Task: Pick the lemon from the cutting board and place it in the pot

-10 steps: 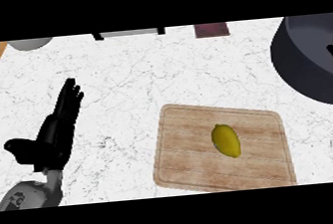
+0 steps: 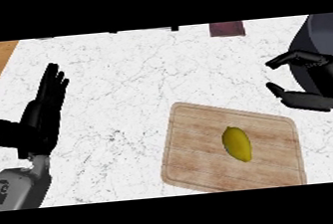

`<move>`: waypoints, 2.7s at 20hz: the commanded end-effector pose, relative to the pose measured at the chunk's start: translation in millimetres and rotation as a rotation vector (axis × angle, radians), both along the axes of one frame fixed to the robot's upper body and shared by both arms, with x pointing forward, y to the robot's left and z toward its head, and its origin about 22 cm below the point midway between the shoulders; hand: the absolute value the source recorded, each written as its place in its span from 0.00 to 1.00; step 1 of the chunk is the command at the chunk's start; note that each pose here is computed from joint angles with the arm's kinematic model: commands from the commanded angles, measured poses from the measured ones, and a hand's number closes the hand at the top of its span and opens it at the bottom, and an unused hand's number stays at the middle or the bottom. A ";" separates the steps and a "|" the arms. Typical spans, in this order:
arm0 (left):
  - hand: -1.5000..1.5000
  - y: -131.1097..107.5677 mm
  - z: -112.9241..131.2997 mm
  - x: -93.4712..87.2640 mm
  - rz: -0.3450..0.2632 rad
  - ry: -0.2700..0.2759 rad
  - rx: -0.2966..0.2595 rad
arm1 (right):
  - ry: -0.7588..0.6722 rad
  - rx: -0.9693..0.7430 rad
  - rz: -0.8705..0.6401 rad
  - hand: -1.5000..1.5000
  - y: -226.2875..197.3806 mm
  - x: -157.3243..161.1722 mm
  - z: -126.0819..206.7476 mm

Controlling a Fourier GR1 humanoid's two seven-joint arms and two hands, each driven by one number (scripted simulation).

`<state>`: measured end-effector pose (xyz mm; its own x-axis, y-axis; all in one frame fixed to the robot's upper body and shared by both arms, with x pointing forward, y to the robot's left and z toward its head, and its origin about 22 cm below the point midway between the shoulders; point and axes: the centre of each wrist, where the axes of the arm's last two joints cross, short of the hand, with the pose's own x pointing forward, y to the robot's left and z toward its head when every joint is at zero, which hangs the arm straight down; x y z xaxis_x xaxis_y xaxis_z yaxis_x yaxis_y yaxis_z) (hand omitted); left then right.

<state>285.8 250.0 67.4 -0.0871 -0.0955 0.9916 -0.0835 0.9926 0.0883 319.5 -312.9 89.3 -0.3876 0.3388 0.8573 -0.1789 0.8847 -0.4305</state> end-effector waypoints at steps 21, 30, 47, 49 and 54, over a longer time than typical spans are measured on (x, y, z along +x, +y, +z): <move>0.50 38.6 16.0 -1.2 0.100 0.052 -0.007 | 0.101 -0.668 0.648 0.00 59.4 34.3 39.1; 0.50 23.0 7.4 -10.5 0.086 0.048 -0.021 | 0.209 -0.826 0.673 0.00 101.6 -1.8 36.1; 0.50 45.7 24.8 -14.8 0.094 0.044 -0.021 | 0.262 -0.941 0.582 0.00 107.6 -14.8 -14.7; 0.50 21.9 26.5 1.4 0.082 0.044 -0.017 | 0.251 -0.895 0.597 0.00 108.4 -7.9 -19.6; 0.50 36.5 11.2 1.5 0.084 0.050 -0.002 | 0.231 -0.924 0.588 0.00 124.9 -17.0 -35.7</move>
<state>282.1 281.6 83.8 -0.0341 -0.0890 0.9954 -0.1619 0.9834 0.0823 303.4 -197.0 64.6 -0.5511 0.7009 0.4529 -0.6369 -0.0026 -0.7709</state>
